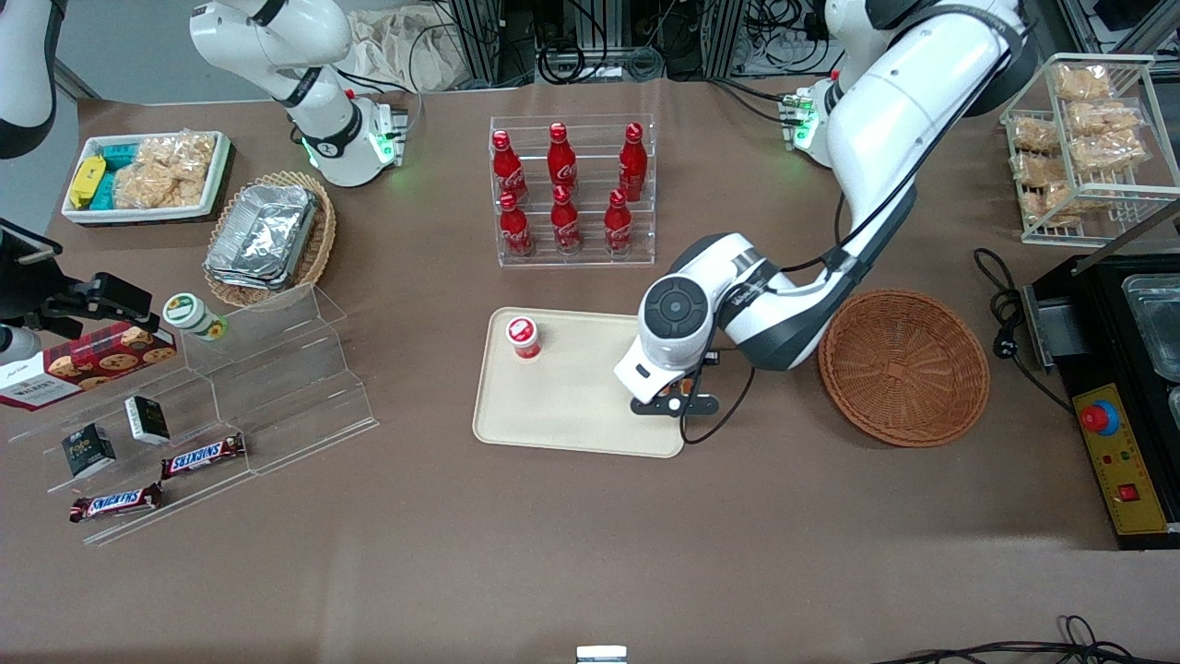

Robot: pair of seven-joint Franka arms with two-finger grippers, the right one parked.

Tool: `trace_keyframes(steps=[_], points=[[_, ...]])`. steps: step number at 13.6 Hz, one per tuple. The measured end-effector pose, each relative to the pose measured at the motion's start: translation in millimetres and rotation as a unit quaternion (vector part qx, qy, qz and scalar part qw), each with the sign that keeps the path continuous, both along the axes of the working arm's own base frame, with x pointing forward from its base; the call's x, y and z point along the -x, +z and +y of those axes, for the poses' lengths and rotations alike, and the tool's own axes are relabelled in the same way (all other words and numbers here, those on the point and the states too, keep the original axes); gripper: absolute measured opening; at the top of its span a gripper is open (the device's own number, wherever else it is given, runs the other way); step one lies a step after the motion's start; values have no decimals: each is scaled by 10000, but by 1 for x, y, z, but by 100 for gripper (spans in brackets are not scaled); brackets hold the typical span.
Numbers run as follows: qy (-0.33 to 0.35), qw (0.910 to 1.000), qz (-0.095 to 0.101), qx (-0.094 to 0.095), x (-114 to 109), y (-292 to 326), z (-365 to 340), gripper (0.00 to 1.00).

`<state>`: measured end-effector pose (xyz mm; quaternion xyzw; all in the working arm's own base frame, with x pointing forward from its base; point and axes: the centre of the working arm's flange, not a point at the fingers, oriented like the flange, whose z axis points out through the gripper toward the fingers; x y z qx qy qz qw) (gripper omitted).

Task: Place sandwich from basket to tray
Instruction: 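Lower the sandwich onto the cream tray beside the red cup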

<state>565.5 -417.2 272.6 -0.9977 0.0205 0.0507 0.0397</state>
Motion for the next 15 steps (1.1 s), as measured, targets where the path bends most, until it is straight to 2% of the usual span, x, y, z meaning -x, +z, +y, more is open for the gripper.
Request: trace_keyframes(steps=[3, 4, 9, 11, 13, 15], points=[[42, 10000, -16, -19, -6, -22, -9, 22], [89, 9999, -58, -12, -9, -23, -10, 28], [555, 9980, -302, 60, -25, -2, -11, 78], [858, 9952, -473, -19, -30, 32, -7, 98], [1189, 9904, -662, -221, -32, 85, 8, 100], [1556, 9850, -707, -233, -35, 143, 38, 100]])
